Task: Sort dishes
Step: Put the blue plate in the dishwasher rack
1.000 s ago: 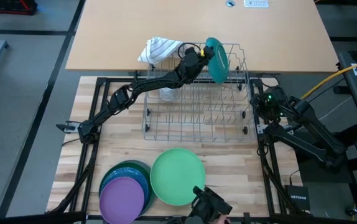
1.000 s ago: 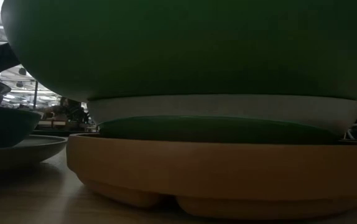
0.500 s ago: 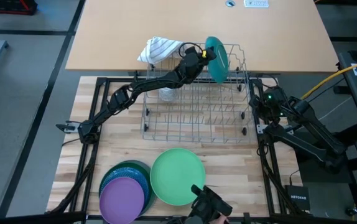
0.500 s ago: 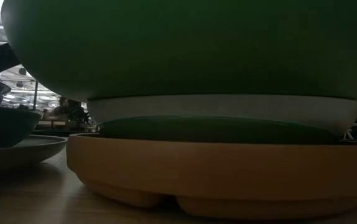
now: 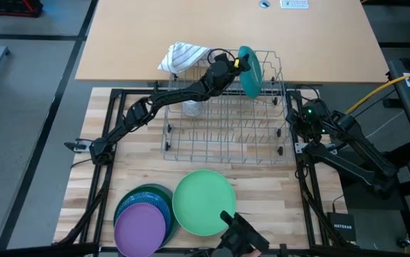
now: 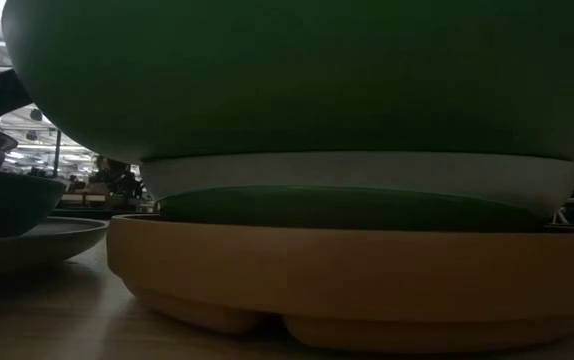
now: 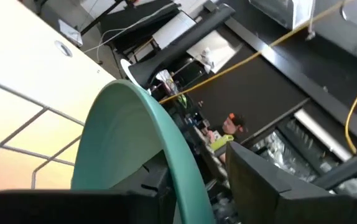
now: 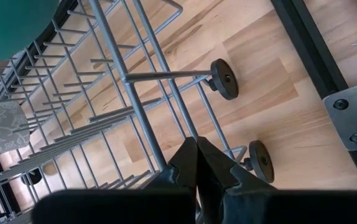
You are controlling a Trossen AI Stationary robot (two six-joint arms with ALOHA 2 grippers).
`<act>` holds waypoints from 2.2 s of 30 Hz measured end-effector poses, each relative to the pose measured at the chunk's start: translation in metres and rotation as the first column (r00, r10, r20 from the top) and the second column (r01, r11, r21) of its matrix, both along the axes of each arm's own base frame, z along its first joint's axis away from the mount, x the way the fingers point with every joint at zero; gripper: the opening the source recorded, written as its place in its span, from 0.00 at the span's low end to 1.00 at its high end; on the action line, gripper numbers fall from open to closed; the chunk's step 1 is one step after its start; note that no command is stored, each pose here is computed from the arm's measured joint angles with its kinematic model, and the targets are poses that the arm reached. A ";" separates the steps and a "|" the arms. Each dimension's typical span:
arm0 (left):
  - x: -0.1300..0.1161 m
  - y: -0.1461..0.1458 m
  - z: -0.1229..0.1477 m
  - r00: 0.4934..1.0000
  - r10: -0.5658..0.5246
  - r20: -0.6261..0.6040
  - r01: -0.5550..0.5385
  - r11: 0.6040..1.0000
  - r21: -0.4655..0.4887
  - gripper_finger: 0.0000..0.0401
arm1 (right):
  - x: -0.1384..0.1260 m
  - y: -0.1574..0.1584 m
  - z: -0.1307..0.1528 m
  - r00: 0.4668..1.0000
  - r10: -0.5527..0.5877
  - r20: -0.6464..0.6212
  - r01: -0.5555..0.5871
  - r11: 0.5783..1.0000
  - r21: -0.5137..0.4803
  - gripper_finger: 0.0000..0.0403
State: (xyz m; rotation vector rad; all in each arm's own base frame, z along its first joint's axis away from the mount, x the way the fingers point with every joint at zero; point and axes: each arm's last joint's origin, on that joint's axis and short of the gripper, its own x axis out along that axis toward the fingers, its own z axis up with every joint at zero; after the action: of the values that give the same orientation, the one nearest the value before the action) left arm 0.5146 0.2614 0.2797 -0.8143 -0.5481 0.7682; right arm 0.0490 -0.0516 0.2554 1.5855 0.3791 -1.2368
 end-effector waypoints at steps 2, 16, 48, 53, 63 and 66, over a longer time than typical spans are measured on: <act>0.000 0.000 0.000 1.000 0.002 -0.018 -0.002 1.000 0.014 0.32 | 0.000 0.000 0.000 1.000 0.000 0.000 0.000 1.000 0.000 0.01; -0.007 0.017 0.000 0.993 -0.103 -0.066 0.107 0.993 0.055 0.45 | 0.000 0.000 0.000 1.000 0.000 0.000 0.000 1.000 0.000 0.01; -0.022 0.045 -0.021 0.829 -0.416 -0.373 0.461 0.887 0.033 0.48 | 0.000 0.000 0.000 1.000 0.001 -0.002 -0.001 1.000 0.002 0.01; -0.029 0.054 -0.023 0.767 -0.545 -0.338 0.566 0.823 -0.041 0.48 | 0.000 0.000 0.000 1.000 0.011 -0.004 -0.011 1.000 0.000 0.01; -0.034 0.061 -0.022 0.735 -0.596 -0.323 0.619 0.785 -0.042 0.48 | 0.000 0.000 0.000 1.000 0.018 -0.006 -0.018 1.000 -0.003 0.01; -0.034 0.060 -0.022 0.728 -0.592 -0.345 0.624 0.781 -0.023 0.48 | 0.000 0.000 0.000 1.000 0.018 -0.007 -0.018 1.000 -0.003 0.01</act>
State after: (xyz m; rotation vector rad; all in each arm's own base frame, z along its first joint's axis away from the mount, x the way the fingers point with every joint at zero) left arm 0.4804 0.3215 0.2572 -0.6930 0.0143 0.2459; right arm 0.0490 -0.0514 0.2551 1.5722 0.3949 -1.2285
